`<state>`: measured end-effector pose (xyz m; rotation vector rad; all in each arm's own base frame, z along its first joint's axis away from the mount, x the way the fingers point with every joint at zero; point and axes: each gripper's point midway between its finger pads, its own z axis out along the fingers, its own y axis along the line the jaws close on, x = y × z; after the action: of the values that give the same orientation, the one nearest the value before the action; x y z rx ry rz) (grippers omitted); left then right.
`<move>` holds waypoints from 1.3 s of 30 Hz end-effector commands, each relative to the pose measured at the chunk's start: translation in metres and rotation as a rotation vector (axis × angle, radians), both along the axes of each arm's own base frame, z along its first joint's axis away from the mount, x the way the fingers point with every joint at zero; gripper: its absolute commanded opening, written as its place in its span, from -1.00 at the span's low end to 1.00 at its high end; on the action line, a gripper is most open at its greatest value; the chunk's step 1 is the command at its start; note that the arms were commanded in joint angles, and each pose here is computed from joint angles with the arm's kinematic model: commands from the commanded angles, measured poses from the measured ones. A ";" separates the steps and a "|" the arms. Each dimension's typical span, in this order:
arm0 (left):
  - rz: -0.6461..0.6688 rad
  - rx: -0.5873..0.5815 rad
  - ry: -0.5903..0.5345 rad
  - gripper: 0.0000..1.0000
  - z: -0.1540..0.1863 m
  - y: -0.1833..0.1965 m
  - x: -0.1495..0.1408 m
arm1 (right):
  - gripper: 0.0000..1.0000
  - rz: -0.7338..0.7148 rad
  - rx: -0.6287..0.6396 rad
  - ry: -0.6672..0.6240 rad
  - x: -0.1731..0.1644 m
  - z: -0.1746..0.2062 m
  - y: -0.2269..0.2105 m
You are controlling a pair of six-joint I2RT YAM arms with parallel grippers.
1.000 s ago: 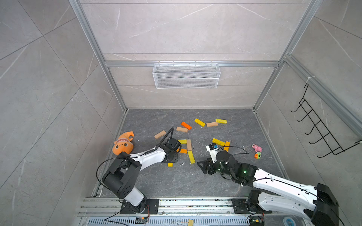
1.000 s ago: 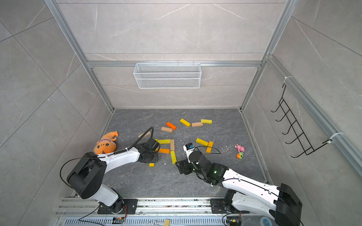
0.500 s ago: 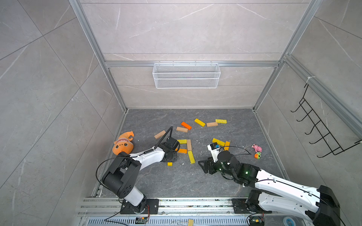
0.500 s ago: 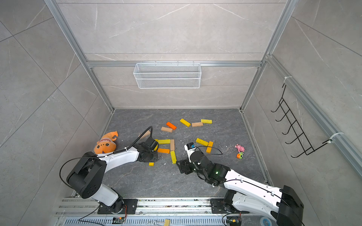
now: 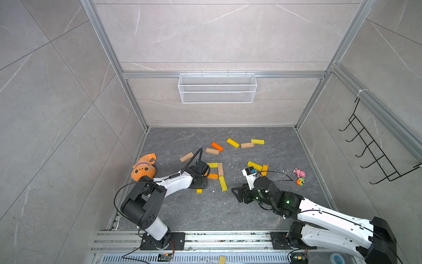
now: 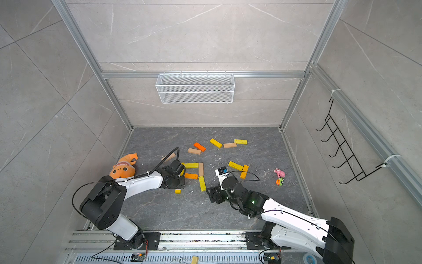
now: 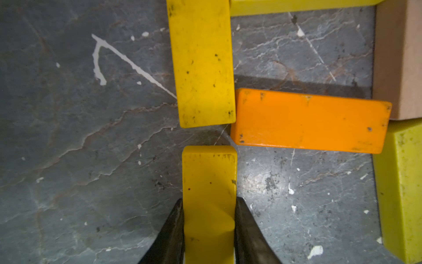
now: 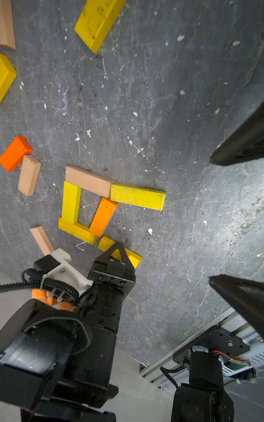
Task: Assemble the number 8 with building blocks
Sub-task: Assemble the building block at the center of the board.
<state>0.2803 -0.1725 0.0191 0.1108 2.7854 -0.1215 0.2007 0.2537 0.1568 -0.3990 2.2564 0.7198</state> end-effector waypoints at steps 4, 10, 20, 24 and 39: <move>-0.003 -0.005 -0.001 -0.43 0.000 -0.002 0.006 | 0.57 -0.026 -0.023 0.008 0.000 -0.008 -0.008; 0.021 -0.005 0.003 -0.43 -0.001 -0.002 0.009 | 0.57 -0.030 -0.025 0.010 0.000 -0.009 -0.009; 0.032 -0.002 0.005 -0.43 -0.001 -0.003 0.012 | 0.57 -0.033 -0.028 0.010 0.000 -0.011 -0.011; 0.043 -0.007 0.009 -0.44 -0.002 -0.003 0.011 | 0.57 -0.034 -0.028 0.011 -0.001 -0.011 -0.011; 0.053 -0.063 0.006 -0.18 0.002 -0.008 0.006 | 0.57 -0.029 -0.028 0.014 0.000 -0.012 -0.008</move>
<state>0.2884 -0.1800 0.0192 0.0476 2.7837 -0.1676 0.1999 0.2492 0.1481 -0.3930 2.2741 0.6953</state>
